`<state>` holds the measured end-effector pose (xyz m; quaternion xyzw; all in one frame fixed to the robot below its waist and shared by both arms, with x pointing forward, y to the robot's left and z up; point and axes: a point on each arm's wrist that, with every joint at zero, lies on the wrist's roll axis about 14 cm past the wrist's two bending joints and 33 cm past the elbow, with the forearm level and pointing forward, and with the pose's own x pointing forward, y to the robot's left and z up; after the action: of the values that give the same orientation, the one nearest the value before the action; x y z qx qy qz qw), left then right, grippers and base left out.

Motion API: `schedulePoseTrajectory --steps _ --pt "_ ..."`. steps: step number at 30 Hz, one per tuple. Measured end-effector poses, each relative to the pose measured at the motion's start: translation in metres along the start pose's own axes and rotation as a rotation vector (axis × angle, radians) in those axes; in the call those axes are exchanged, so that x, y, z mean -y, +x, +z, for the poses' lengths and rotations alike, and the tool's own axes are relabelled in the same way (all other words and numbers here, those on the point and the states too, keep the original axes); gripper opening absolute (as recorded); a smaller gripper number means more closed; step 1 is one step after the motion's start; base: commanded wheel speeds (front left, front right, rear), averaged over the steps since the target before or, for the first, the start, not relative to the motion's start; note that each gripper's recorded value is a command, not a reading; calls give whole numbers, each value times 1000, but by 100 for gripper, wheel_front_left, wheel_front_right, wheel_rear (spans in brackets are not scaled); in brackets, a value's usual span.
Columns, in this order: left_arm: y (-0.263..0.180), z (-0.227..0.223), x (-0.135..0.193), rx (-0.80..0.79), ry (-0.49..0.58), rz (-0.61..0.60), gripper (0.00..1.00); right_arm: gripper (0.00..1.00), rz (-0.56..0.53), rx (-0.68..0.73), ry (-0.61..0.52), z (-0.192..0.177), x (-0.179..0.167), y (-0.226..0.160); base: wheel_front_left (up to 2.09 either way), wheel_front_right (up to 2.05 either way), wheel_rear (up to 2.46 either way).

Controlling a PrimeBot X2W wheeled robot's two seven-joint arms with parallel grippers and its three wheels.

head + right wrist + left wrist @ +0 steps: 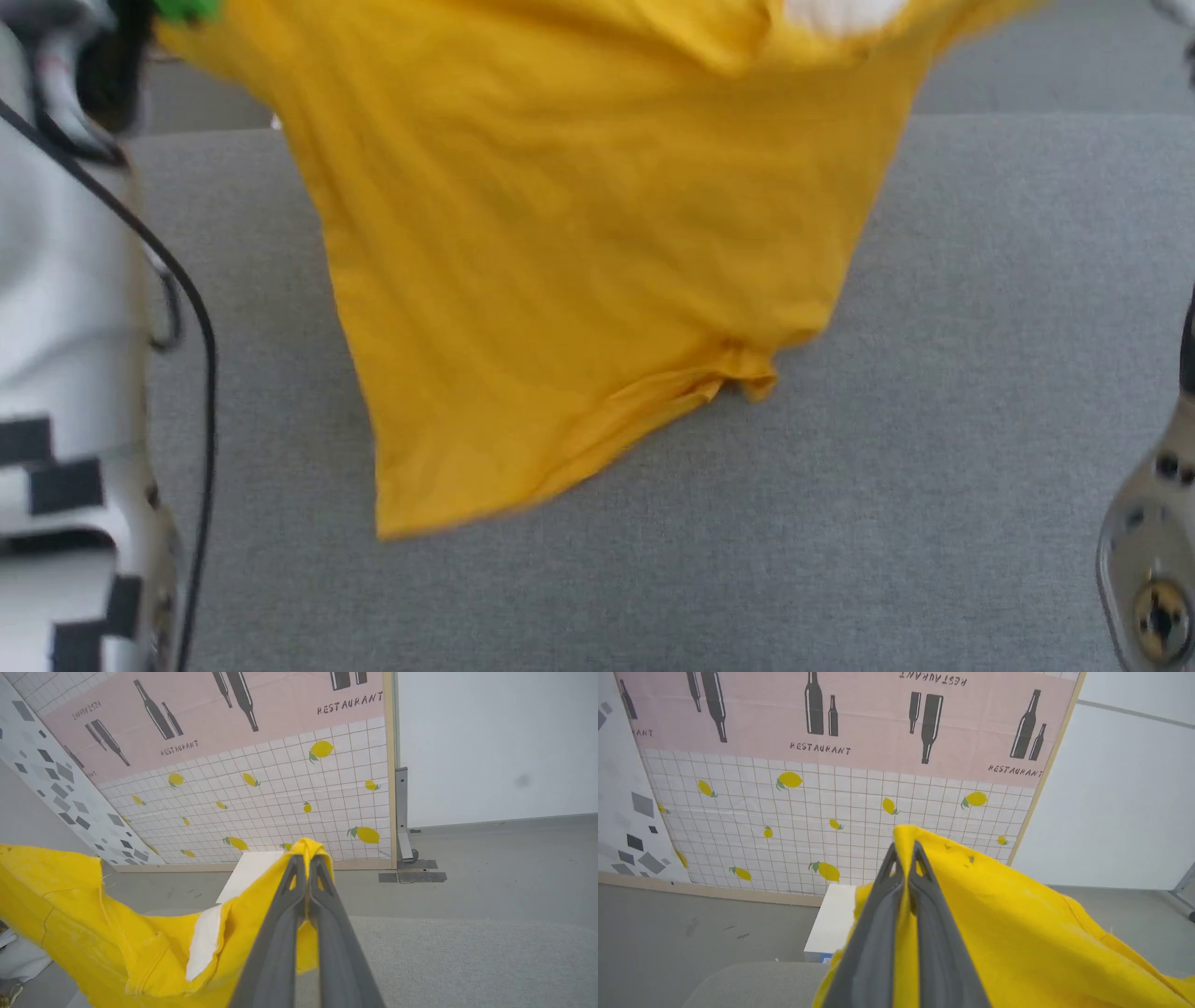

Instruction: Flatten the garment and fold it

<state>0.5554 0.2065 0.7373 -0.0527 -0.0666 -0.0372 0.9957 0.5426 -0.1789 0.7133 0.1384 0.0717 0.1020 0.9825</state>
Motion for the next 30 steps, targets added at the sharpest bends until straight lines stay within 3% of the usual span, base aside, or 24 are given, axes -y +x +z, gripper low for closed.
schedulePoseTrajectory --steps 9,13,23,24,30 --pt "53 94 14 383 123 -1 0 0 -84 339 -6 97 14 42 0 0 0" --pt "75 92 19 443 123 -26 0 0 -86 418 19 110 22 60 0 0 0" --pt "111 -24 -12 258 5 19 0 0 -124 271 45 38 49 109 0 0 0" --pt "100 -60 -18 200 -49 22 0 0 -133 202 52 6 58 108 0 0 0" --pt "55 -112 -23 121 -176 29 0 0 -127 126 134 -49 75 80 0 0 0"
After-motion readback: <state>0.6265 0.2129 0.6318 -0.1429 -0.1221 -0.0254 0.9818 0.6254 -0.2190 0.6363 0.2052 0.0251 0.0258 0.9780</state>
